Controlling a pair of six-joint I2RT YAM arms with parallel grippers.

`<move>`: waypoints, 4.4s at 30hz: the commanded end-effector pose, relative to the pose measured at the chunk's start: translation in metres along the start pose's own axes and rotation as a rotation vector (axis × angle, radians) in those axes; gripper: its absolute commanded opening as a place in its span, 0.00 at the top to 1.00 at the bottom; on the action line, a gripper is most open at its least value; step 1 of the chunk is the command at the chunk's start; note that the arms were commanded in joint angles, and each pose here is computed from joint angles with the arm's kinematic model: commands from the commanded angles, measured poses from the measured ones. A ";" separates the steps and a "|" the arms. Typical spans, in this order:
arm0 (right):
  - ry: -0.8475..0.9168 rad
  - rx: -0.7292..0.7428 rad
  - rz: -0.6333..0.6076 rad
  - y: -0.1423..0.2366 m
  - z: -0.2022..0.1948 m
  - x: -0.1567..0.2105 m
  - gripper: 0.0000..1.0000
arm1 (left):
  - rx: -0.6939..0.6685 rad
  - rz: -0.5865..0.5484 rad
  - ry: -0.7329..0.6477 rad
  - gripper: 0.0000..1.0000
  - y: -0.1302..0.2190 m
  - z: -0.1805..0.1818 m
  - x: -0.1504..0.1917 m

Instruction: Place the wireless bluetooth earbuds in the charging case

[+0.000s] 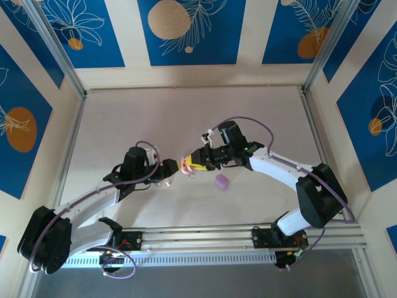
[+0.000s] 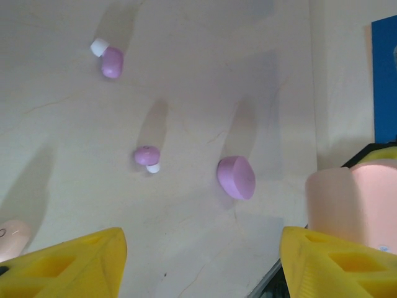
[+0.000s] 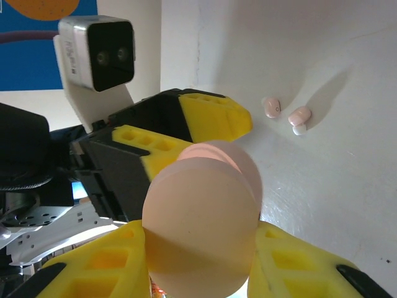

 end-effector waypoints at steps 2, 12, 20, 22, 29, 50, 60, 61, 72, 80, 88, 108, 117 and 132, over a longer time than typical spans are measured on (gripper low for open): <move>-0.020 0.000 0.020 0.006 -0.010 0.010 0.75 | -0.022 -0.014 -0.054 0.34 0.008 -0.010 -0.004; -0.040 0.058 0.017 0.009 -0.031 0.016 0.75 | 0.071 0.000 -0.053 0.31 0.012 -0.032 -0.005; -0.045 0.043 0.023 0.007 -0.031 0.017 0.76 | 0.093 0.080 -0.059 0.29 -0.010 -0.040 0.006; -0.046 0.038 0.024 0.007 -0.031 0.018 0.75 | 0.090 0.091 -0.063 0.30 -0.015 -0.041 0.010; -0.052 0.009 0.024 0.012 -0.028 0.020 0.76 | 0.014 0.109 -0.052 0.33 -0.028 -0.021 0.017; -0.118 0.092 0.045 -0.004 -0.082 0.037 0.76 | 0.041 0.093 0.014 0.81 -0.017 -0.024 0.023; -0.130 0.081 0.048 -0.012 -0.089 0.037 0.76 | 0.123 0.151 0.087 1.00 -0.045 -0.032 0.050; -0.129 0.079 0.046 -0.012 -0.088 0.037 0.76 | 0.133 0.160 0.092 1.00 -0.049 -0.032 0.053; -0.138 0.054 0.062 -0.015 -0.088 0.042 0.76 | 0.135 0.173 0.126 1.00 -0.069 -0.023 0.061; -0.156 0.046 0.079 -0.023 -0.094 0.048 0.75 | 0.095 0.171 0.146 1.00 -0.076 -0.005 0.066; -0.172 0.056 0.090 -0.030 -0.101 0.054 0.65 | 0.081 0.183 0.178 1.00 -0.084 0.012 0.074; -0.178 0.086 0.075 -0.025 -0.106 0.058 0.31 | 0.075 0.221 0.180 1.00 -0.095 0.011 0.081; -0.172 0.127 0.039 -0.014 -0.107 0.057 0.10 | 0.052 0.239 0.161 1.00 -0.100 0.006 0.084; -0.134 0.170 -0.012 0.007 -0.094 0.057 0.01 | -0.001 0.221 0.105 1.00 -0.092 -0.006 0.079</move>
Point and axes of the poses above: each hand's point on the last joint's axis, 136 mm out from that joint toward the fingers, its own y axis back along the fingers, its own z axis along the line the jaws close on, x = y × z, the point moved 3 cm from there along y, back along the fingers, and after that the axes turned 1 degree about y, right-handed, at the moved point
